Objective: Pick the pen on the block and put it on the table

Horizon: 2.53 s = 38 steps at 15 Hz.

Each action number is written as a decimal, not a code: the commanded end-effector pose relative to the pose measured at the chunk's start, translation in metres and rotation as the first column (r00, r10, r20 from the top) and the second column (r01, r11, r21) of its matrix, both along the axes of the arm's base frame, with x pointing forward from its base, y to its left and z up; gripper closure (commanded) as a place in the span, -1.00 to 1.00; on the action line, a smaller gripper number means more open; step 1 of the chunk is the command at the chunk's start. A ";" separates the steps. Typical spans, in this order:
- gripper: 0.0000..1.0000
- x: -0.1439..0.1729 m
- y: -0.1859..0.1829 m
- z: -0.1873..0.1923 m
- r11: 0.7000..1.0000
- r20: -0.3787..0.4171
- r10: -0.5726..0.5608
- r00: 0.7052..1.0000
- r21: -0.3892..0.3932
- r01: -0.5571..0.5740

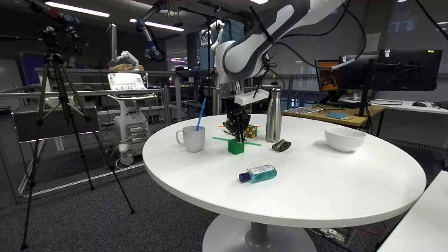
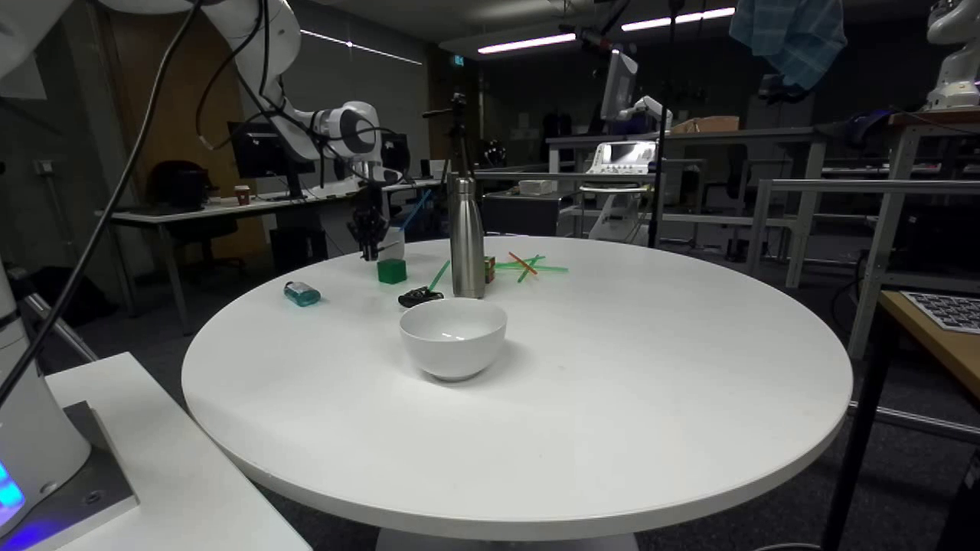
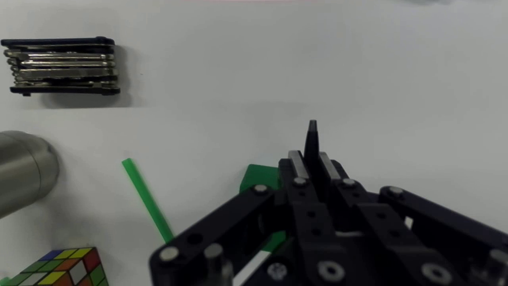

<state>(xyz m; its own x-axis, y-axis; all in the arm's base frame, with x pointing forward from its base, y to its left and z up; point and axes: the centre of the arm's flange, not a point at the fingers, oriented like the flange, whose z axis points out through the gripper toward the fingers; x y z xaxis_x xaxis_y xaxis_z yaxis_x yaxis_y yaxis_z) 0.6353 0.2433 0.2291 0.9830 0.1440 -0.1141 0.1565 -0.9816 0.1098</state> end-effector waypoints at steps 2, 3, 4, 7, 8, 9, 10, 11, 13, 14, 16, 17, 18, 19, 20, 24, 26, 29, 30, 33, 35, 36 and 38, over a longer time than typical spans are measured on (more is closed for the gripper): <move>0.95 0.003 0.010 0.019 0.999 0.047 0.022 0.999 -0.034 -0.020; 0.95 0.002 0.012 0.023 0.999 0.055 0.027 0.998 -0.039 -0.025; 0.95 0.002 0.014 0.030 0.999 0.068 0.035 0.997 -0.044 -0.032; 0.95 0.002 0.021 0.048 0.997 0.103 0.054 0.993 -0.057 -0.049; 0.95 0.001 0.024 0.054 0.997 0.113 0.061 0.992 -0.061 -0.055; 0.95 0.000 0.026 0.059 0.996 0.121 0.070 0.990 -0.066 -0.062; 0.95 -0.001 0.029 0.064 0.995 0.130 0.079 0.988 -0.073 -0.070; 0.95 -0.002 0.031 0.069 0.994 0.139 0.087 0.986 -0.078 -0.076; 0.95 -0.004 0.034 0.078 0.992 0.153 0.100 0.983 -0.090 -0.087; 0.95 -0.006 0.036 0.083 0.991 0.160 0.105 0.981 -0.098 -0.090; 0.95 -0.008 0.039 0.090 0.989 0.165 0.112 0.980 -0.116 -0.094; 0.95 -0.010 0.040 0.093 0.987 0.158 0.114 0.981 -0.126 -0.095; 0.95 -0.012 0.041 0.096 0.986 0.156 0.117 0.981 -0.138 -0.096; 0.95 -0.015 0.041 0.099 0.984 0.145 0.117 0.982 -0.150 -0.095; 0.95 -0.018 0.041 0.102 0.982 0.132 0.117 0.984 -0.164 -0.095; 0.95 -0.029 0.041 0.109 0.971 0.085 0.113 0.990 -0.219 -0.092; 0.95 -0.032 0.041 0.109 0.964 0.055 0.108 0.993 -0.250 -0.091; 0.95 -0.038 0.040 0.107 0.951 0.000 0.100 0.995 -0.294 -0.095; 0.95 -0.039 0.040 0.106 0.947 -0.016 0.097 0.995 -0.307 -0.098; 0.95 -0.041 0.039 0.102 0.935 -0.055 0.093 0.994 -0.338 -0.106; 0.95 -0.042 0.038 0.101 0.930 -0.073 0.090 0.993 -0.350 -0.110; 0.95 -0.042 0.037 0.100 0.929 -0.078 0.089 0.993 -0.353 -0.111; 0.95 -0.042 0.038 0.100 0.930 -0.080 0.089 0.993 -0.350 -0.112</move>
